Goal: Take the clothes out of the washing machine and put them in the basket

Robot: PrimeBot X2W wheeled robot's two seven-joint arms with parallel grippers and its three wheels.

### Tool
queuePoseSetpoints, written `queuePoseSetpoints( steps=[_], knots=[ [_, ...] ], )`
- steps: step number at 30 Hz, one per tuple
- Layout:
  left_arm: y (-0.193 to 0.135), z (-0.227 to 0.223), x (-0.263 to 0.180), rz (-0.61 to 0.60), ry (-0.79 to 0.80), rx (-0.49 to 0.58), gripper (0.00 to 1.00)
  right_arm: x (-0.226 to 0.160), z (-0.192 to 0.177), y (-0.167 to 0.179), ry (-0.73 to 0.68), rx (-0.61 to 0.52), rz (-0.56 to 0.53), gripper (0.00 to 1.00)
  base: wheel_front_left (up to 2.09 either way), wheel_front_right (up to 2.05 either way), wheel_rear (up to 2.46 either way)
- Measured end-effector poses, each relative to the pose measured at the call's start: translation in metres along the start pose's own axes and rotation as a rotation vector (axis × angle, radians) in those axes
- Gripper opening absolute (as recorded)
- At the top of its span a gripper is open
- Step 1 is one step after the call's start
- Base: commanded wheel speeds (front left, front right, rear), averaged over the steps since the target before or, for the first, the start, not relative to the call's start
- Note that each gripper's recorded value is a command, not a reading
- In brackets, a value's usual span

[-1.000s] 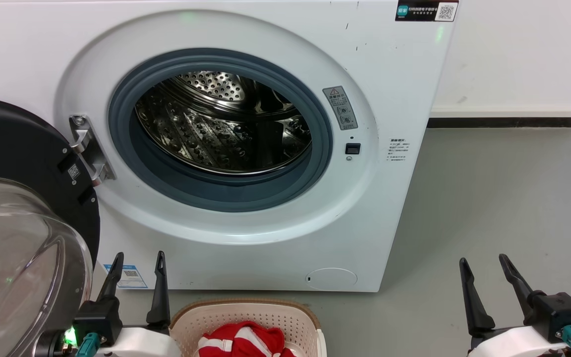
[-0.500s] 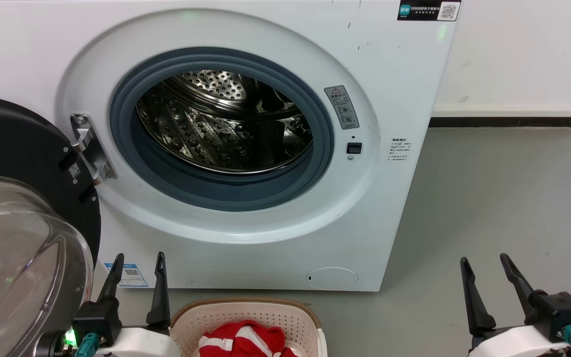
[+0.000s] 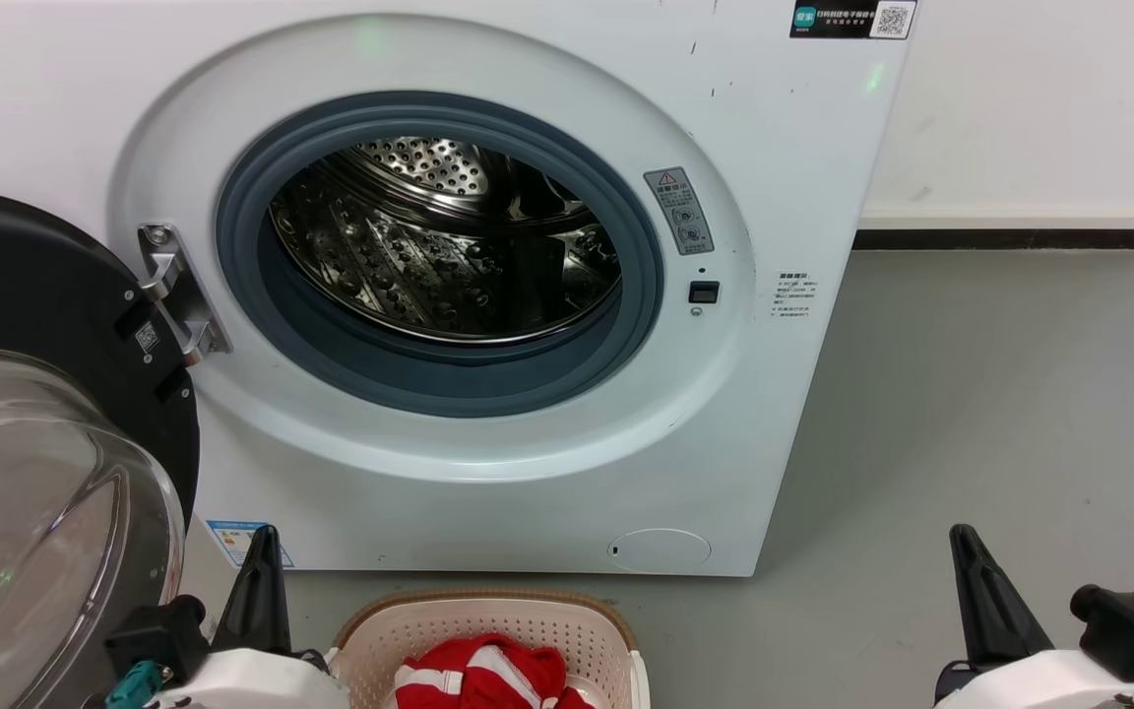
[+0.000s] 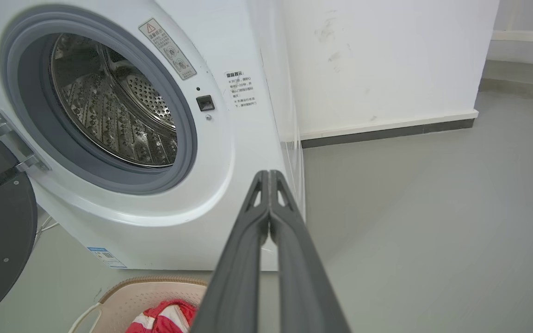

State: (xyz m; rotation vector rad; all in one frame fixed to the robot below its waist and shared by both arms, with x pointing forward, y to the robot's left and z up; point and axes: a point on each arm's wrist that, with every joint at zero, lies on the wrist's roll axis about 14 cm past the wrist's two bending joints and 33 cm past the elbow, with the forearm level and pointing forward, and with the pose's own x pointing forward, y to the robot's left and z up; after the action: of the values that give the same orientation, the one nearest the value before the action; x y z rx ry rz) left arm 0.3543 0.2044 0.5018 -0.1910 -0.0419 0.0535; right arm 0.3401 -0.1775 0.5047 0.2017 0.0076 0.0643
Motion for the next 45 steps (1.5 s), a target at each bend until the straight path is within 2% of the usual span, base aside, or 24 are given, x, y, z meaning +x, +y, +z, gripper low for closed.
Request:
queuePoseSetpoints(
  steps=[16,32,33,45],
  knots=[
    [0.002,-0.004,0.004,0.034,0.035,-0.297,0.00,0.009,0.000,-0.007,0.000,0.293,-0.029,0.00,0.00,0.00,0.00],
    [0.003,-0.007,0.010,0.055,0.059,-0.543,0.00,0.017,0.001,-0.012,-0.005,0.536,-0.047,0.00,0.00,0.00,0.00],
    [0.003,-0.006,0.012,0.055,0.060,-0.583,0.00,0.018,0.000,-0.013,-0.003,0.580,-0.050,0.00,0.00,0.00,0.00],
    [0.002,-0.008,0.015,0.056,0.077,-0.739,0.00,0.023,0.000,-0.016,-0.009,0.730,-0.057,0.00,0.00,0.00,0.00]
  ],
)
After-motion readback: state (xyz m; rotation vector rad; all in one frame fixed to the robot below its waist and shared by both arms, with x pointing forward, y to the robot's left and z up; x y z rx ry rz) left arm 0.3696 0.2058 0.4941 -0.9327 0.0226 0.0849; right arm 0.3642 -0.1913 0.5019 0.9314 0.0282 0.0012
